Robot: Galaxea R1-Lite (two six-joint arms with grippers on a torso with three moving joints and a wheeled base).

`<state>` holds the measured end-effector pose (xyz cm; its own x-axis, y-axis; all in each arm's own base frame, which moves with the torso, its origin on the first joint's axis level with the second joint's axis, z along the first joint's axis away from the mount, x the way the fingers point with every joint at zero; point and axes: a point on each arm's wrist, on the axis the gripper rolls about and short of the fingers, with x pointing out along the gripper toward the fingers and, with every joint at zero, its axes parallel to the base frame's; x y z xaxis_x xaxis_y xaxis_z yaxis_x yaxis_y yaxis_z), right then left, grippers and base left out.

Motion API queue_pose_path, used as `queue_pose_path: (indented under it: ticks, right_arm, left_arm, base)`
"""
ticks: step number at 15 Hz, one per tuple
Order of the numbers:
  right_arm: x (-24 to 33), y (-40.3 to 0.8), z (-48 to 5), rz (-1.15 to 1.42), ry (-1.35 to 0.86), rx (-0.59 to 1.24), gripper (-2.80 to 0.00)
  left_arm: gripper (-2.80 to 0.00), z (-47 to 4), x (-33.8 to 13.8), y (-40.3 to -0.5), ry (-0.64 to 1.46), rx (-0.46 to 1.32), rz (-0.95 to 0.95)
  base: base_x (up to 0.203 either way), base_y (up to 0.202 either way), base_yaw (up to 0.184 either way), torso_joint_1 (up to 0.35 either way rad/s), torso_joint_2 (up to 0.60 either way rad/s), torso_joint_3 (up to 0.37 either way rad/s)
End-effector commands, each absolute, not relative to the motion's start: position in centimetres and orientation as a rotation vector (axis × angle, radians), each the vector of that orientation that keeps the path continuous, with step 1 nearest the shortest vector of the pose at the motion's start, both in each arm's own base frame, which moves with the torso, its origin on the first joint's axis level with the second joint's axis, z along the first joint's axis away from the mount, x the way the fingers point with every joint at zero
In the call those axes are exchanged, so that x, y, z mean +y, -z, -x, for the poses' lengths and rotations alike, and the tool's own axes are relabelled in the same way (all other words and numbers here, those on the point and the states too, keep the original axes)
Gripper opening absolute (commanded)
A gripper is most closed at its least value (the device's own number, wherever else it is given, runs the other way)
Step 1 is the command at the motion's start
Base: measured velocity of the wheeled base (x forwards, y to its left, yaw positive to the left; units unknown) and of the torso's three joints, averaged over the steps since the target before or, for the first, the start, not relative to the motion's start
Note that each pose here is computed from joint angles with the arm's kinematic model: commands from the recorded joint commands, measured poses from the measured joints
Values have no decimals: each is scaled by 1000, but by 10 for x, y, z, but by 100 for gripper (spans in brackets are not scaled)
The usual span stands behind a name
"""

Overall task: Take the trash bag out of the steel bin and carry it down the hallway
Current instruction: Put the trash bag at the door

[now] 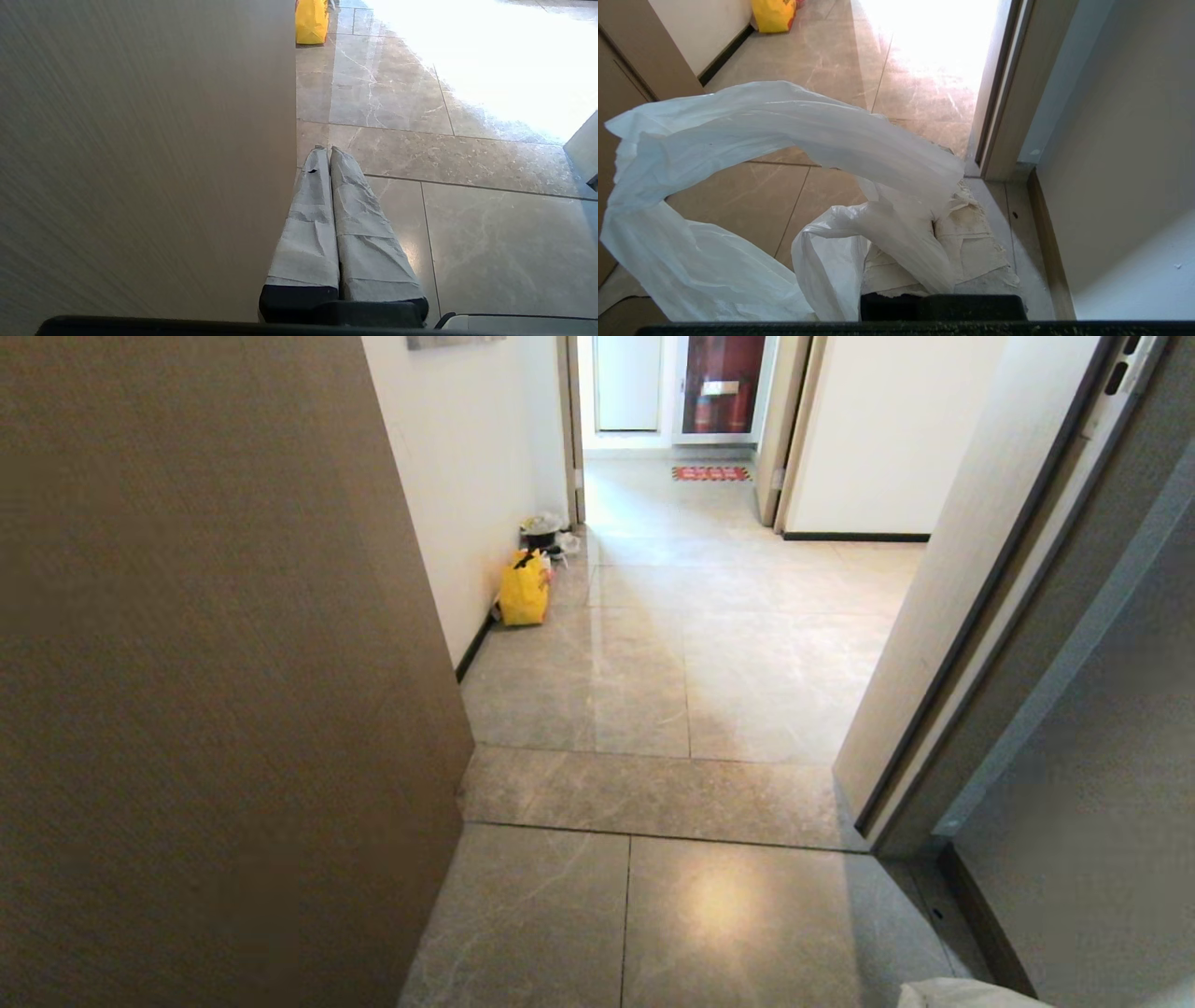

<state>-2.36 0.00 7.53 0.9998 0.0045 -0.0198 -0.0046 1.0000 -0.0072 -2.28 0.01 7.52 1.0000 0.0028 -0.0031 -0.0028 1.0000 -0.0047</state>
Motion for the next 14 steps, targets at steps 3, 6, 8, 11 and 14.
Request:
queue_pose_path:
  ticks: [3, 6, 8, 11, 14]
  right_arm:
    - [0, -75, 24, 8, -5, 21, -280]
    - [0, -75, 24, 8, -5, 21, -280]
    - [0, -75, 24, 8, -5, 21, -280]
    - [0, -75, 24, 8, -5, 21, -280]
    - [0, -75, 24, 8, -6, 20, -280]
  left_arm:
    - [-280, 23, 0, -75, -3, 3, 2]
    - [-280, 23, 0, -75, -3, 3, 2]
    - [-280, 23, 0, -75, -3, 3, 0]
    - [-280, 23, 0, -75, -3, 3, 2]
    - [-280, 23, 0, -75, -3, 3, 2]
  base:
    - [0, 0, 0, 0, 0, 0]
    - [0, 0, 0, 0, 0, 0]
    - [0, 0, 0, 0, 0, 0]
    - [0, 0, 0, 0, 0, 0]
    - [0, 0, 0, 0, 0, 0]
